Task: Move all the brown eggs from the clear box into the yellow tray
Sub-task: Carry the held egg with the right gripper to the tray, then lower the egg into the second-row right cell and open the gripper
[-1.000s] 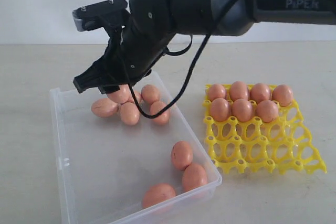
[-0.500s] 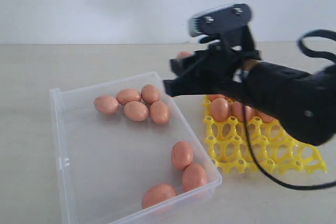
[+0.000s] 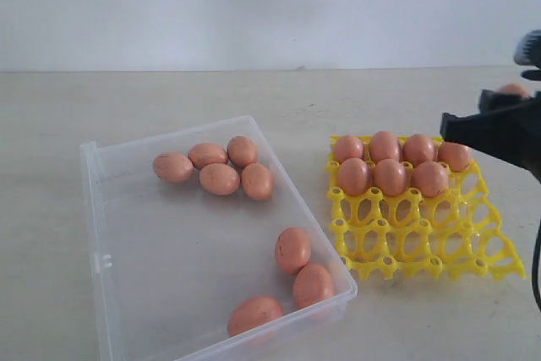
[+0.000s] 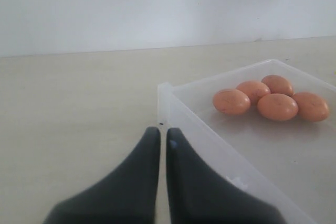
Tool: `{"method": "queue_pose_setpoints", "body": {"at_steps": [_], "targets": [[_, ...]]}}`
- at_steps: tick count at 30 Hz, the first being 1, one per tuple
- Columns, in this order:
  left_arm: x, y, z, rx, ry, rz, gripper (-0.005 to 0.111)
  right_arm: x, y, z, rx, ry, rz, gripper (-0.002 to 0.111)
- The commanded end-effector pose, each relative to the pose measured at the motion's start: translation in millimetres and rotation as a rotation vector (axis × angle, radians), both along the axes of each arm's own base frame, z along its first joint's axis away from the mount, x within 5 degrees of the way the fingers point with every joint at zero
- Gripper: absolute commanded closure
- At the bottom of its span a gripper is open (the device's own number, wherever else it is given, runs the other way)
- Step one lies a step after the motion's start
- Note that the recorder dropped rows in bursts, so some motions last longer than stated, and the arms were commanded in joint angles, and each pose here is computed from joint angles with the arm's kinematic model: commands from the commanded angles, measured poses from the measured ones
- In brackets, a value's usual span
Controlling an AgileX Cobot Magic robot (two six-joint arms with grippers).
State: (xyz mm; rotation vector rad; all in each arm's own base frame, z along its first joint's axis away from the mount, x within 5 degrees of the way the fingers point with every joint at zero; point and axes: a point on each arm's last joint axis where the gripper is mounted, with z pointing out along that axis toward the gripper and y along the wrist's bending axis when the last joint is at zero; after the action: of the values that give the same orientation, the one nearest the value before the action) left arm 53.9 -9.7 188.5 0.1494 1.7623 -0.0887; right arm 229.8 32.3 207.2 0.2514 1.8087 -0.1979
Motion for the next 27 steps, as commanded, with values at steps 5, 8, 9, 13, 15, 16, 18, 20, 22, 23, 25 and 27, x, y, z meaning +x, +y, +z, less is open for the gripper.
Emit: {"method": "queue_pose_setpoints", "body": {"at_steps": [5, 8, 9, 13, 15, 16, 18, 20, 22, 23, 25, 27], "targets": [[0, 0, -1, 0.002, -0.005, -0.004, 0.103, -8, -16, -28, -0.017, 0.206, 0.089, 0.109], [0, 0, -1, 0.002, -0.005, -0.004, 0.103, -5, -28, -27, -0.021, 0.205, 0.103, 0.109], [0, 0, -1, 0.002, -0.005, -0.004, 0.103, -4, -32, -27, -0.006, 0.192, 0.097, 0.109], [0, 0, -1, 0.002, -0.005, -0.004, 0.103, 0, -40, -28, 0.024, 0.179, 0.165, 0.109], [0, 0, -1, 0.002, -0.005, -0.004, 0.103, 7, -40, -33, 0.065, 0.193, 0.226, 0.109], [0, 0, -1, 0.002, -0.005, -0.004, 0.103, 12, -39, -33, 0.049, 0.207, 0.283, 0.109], [0, 0, -1, 0.002, -0.005, -0.004, 0.103, 23, -36, -37, 0.031, 0.238, 0.397, 0.109], [0, 0, -1, 0.002, -0.005, -0.004, 0.103, 34, -35, -40, 0.043, 0.266, 0.464, 0.109], [0, 0, -1, 0.002, -0.005, -0.004, 0.103, 43, -37, -43, 0.058, 0.282, 0.479, 0.109], [0, 0, -1, 0.002, -0.005, -0.004, 0.103, 46, -37, -44, 0.058, 0.288, 0.476, 0.109], [0, 0, -1, 0.002, -0.005, -0.004, 0.103, 51, -38, -44, 0.051, 0.291, 0.475, 0.109], [0, 0, -1, 0.002, -0.005, -0.004, 0.103, 52, -38, -44, 0.051, 0.289, 0.475, 0.109]]}}
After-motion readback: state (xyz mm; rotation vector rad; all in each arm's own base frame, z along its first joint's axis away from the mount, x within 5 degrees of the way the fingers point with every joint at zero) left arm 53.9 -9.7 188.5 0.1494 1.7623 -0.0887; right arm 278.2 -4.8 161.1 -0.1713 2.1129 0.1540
